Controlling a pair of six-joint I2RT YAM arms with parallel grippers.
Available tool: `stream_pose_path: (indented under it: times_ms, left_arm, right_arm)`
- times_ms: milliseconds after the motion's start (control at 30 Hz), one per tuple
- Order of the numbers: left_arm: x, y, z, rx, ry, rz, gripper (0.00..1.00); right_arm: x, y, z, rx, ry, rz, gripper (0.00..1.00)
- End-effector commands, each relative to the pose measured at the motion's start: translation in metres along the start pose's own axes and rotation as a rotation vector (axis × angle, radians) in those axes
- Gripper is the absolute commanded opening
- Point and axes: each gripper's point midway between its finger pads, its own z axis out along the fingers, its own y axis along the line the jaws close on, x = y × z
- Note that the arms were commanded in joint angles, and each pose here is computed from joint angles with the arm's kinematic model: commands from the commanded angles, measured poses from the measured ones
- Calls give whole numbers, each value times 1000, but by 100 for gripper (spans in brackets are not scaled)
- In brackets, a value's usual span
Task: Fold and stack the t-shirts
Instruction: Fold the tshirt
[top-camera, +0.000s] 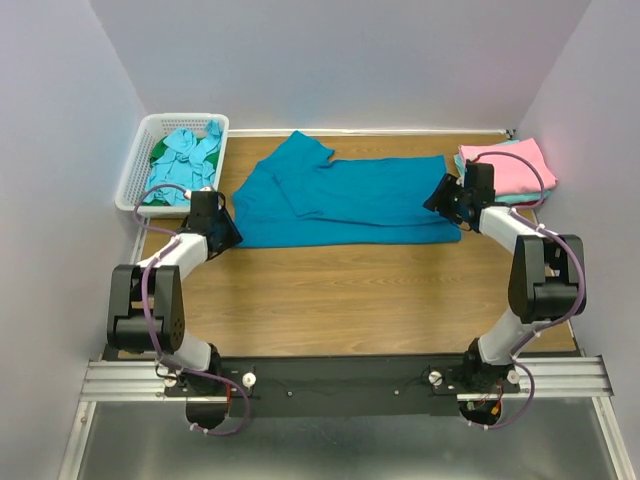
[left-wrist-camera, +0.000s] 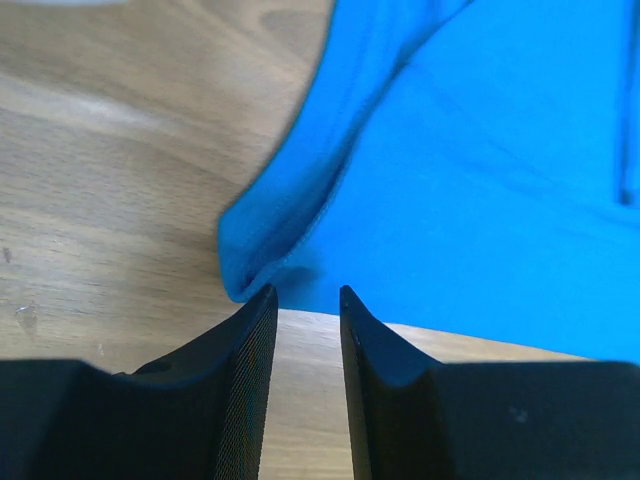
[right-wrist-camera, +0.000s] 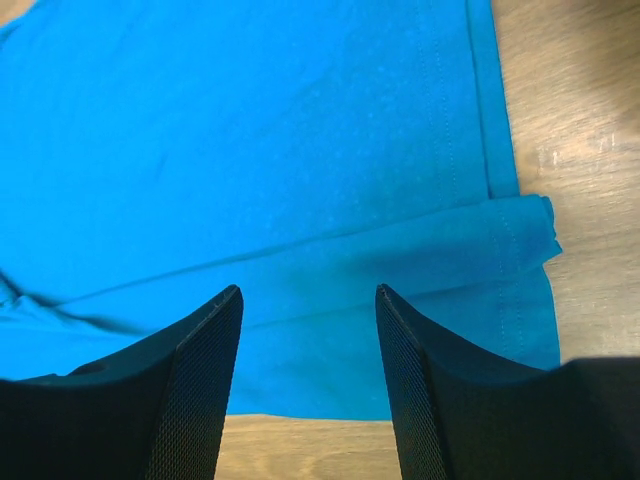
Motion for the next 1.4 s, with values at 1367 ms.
stream_pose_path:
  times_ms: [1367]
  left_arm:
    - [27, -8, 15, 51, 87, -31, 39]
  right_arm:
    - [-6, -23, -70, -264, -143, 305, 52]
